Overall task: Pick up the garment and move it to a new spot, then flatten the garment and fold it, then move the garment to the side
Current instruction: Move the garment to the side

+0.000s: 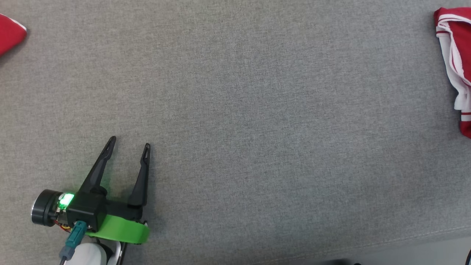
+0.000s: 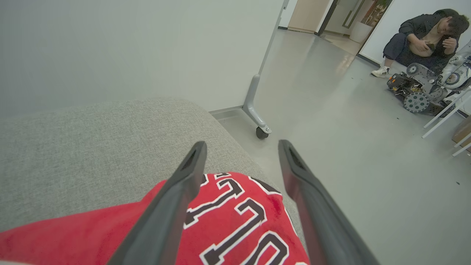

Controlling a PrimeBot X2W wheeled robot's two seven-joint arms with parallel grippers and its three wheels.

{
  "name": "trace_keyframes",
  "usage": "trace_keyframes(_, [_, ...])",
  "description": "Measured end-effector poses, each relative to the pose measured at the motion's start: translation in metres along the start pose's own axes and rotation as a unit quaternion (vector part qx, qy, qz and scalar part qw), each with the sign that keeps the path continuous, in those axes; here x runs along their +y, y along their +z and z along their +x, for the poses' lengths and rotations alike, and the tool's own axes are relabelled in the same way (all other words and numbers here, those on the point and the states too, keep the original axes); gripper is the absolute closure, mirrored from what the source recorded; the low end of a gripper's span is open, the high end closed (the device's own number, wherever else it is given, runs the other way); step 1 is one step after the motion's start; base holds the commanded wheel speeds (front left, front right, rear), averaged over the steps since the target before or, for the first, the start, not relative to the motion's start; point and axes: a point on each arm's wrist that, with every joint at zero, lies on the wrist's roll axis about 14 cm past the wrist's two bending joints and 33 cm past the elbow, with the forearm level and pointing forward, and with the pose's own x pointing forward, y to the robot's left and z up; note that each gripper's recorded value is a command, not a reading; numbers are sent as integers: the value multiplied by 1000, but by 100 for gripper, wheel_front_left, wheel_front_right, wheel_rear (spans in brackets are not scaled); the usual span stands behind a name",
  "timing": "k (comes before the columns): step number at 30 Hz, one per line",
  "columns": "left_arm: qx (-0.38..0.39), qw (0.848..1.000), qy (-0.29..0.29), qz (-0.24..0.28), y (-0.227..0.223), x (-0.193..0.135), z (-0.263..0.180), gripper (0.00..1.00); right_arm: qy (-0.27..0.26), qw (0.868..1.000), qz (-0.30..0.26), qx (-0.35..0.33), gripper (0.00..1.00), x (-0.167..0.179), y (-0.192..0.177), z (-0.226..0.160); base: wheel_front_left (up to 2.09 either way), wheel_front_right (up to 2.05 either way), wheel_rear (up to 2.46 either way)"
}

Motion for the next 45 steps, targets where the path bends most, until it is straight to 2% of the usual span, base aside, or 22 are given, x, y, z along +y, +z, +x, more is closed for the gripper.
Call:
trace_keyframes(6, [-16,999,18,-26,12,-8,-10,0,47,994,-28,-89,0,16,33,-24,0,0,0])
trace_keyframes(12, [-37,997,52,-45,30,-7,-38,0,108,984,-20,-138,0,24,40,-89,0,0,0])
trace_keyframes(14, [-44,996,63,-47,35,-6,-48,0,129,980,-23,-147,0,27,39,-111,0,0,0])
trace_keyframes(20, [-59,992,96,-50,43,-2,-86,0,188,968,25,-166,0,46,32,-194,0,0,0])
trace_keyframes(26, [-81,990,109,-46,52,-7,-116,0,242,957,53,-149,0,61,13,-256,0,0,0])
trace_keyframes(33, [-117,984,124,-46,69,-6,-134,0,290,945,69,-133,0,81,0,-290,0,0,0])
trace_keyframes(45, [-131,982,125,-44,75,-8,-140,0,323,935,91,-110,0,99,-11,-307,0,0,0])
